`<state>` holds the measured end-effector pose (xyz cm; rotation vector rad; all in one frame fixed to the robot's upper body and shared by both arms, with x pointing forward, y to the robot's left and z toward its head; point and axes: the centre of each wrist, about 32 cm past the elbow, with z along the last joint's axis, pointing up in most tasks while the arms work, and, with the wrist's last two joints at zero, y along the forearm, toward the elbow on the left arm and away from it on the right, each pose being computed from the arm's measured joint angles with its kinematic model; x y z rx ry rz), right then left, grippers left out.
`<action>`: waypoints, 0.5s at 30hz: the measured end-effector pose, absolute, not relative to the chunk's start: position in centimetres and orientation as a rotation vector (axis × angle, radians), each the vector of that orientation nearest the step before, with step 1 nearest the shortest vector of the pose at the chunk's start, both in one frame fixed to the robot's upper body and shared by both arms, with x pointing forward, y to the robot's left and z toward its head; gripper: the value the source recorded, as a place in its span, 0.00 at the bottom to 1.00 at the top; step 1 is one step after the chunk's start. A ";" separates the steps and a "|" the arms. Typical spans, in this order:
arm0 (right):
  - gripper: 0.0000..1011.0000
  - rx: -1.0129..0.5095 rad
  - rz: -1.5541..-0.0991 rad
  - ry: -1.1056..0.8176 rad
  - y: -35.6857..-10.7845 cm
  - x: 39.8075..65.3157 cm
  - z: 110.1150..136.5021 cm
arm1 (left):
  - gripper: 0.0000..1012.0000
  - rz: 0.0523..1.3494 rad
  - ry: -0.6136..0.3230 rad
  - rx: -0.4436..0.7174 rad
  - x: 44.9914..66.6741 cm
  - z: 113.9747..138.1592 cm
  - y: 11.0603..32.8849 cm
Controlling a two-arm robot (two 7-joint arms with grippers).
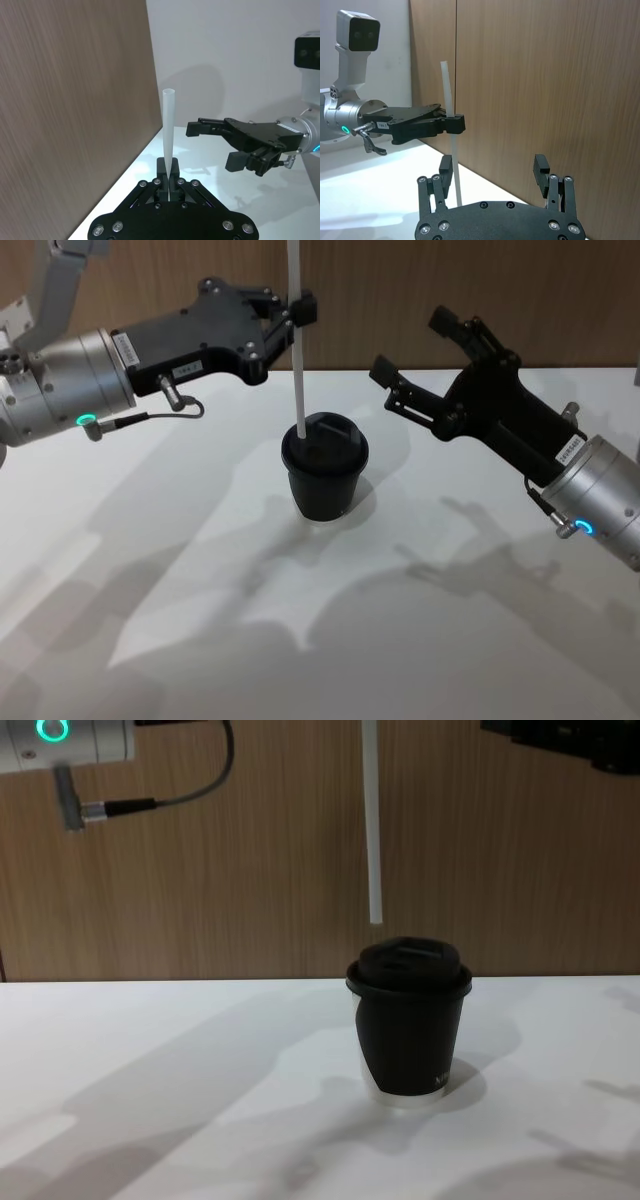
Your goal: Pick up the straw with one hand, pass it to the other hand, and insert it into the cup.
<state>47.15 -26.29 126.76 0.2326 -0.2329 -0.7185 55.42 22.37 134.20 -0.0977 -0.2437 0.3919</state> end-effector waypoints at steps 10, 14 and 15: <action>0.99 0.233 -0.718 -0.233 -26.3 47.1 126.8 | 0.01 0.398 -0.234 -0.080 56.0 133.9 22.2; 0.99 0.233 -0.718 -0.233 -26.3 47.1 126.8 | 0.01 0.397 -0.225 -0.075 56.2 133.7 22.1; 0.99 0.233 -0.718 -0.233 -26.3 47.1 126.8 | 0.01 0.397 -0.225 -0.075 56.2 133.7 22.1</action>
